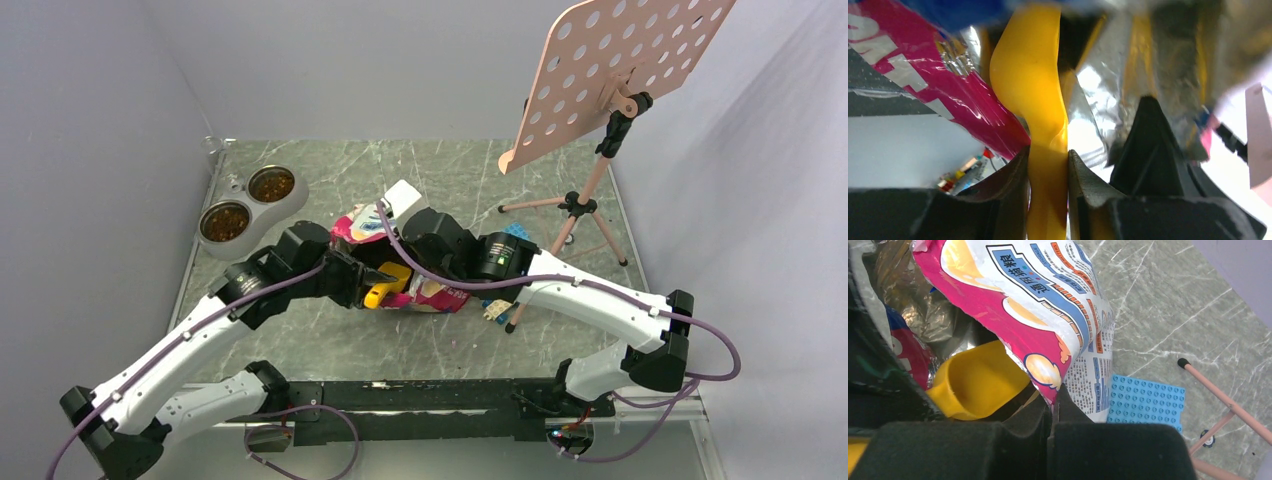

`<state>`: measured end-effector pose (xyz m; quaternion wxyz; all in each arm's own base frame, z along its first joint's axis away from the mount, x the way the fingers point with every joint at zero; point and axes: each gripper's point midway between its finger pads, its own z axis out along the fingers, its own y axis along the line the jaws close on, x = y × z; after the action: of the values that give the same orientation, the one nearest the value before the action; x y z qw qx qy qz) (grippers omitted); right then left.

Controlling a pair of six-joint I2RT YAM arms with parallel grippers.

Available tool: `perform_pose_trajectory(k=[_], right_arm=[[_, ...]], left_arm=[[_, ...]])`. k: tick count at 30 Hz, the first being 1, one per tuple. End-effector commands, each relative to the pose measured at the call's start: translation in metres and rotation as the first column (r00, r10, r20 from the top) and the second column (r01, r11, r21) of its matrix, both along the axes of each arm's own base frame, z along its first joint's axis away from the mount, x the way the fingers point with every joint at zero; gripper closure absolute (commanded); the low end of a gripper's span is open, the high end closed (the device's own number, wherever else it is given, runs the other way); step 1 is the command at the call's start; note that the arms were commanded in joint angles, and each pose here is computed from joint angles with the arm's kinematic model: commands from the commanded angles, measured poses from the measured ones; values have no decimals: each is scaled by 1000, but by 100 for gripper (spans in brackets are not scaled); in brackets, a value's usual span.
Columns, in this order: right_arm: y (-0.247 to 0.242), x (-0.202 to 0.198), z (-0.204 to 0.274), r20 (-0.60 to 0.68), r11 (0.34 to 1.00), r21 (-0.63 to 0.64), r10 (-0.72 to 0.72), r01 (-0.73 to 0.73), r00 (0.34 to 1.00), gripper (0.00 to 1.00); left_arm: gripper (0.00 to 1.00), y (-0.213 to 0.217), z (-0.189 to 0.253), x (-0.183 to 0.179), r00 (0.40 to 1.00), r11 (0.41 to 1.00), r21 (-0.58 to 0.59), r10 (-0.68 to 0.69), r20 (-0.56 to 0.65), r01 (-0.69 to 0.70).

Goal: Serve the pet food

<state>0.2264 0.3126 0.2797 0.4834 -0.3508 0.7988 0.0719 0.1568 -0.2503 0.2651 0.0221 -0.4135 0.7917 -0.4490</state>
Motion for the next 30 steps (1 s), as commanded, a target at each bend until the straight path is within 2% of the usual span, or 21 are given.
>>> perform_pose_trajectory(k=[1, 4, 7, 12, 14, 16, 20, 23, 26, 30], right_arm=[[4, 1, 60, 119, 985, 172, -18, -3, 993, 100], [3, 3, 59, 112, 984, 178, -38, 17, 993, 100], [3, 2, 56, 92, 980, 196, -60, 41, 994, 100], [0, -1, 46, 67, 978, 204, -59, 45, 996, 100], [0, -2, 42, 55, 977, 207, -56, 44, 997, 100], [0, -3, 38, 45, 978, 205, -58, 47, 997, 100], [-2, -3, 36, 43, 978, 205, -60, 50, 997, 100], [-6, -1, 36, 50, 978, 199, -71, 59, 996, 100], [-11, 5, 34, 44, 977, 201, -88, 77, 995, 100], [-17, 12, 33, 44, 974, 207, -103, 92, 994, 100]], left_arm=[[100, 2, -25, 4, 941, 983, 28, 180, -286, -180], [100, 5, -51, 13, 920, 970, 107, 242, -310, -219], [100, 6, -81, 31, 925, 959, 172, 267, -269, -226], [100, 12, -142, 40, 933, 942, 316, 210, -292, -113], [100, 15, -162, 51, 957, 931, 360, 152, -248, -54], [100, 13, -174, 70, 987, 935, 356, 44, -154, 14], [100, 2, -183, 93, 988, 945, 296, -151, 9, 142], [100, -16, -152, 106, 932, 964, 176, -240, 271, 197], [100, -21, -111, 107, 851, 979, 20, -185, 492, 201], [100, -13, -75, 95, 772, 957, -152, -100, 628, 247]])
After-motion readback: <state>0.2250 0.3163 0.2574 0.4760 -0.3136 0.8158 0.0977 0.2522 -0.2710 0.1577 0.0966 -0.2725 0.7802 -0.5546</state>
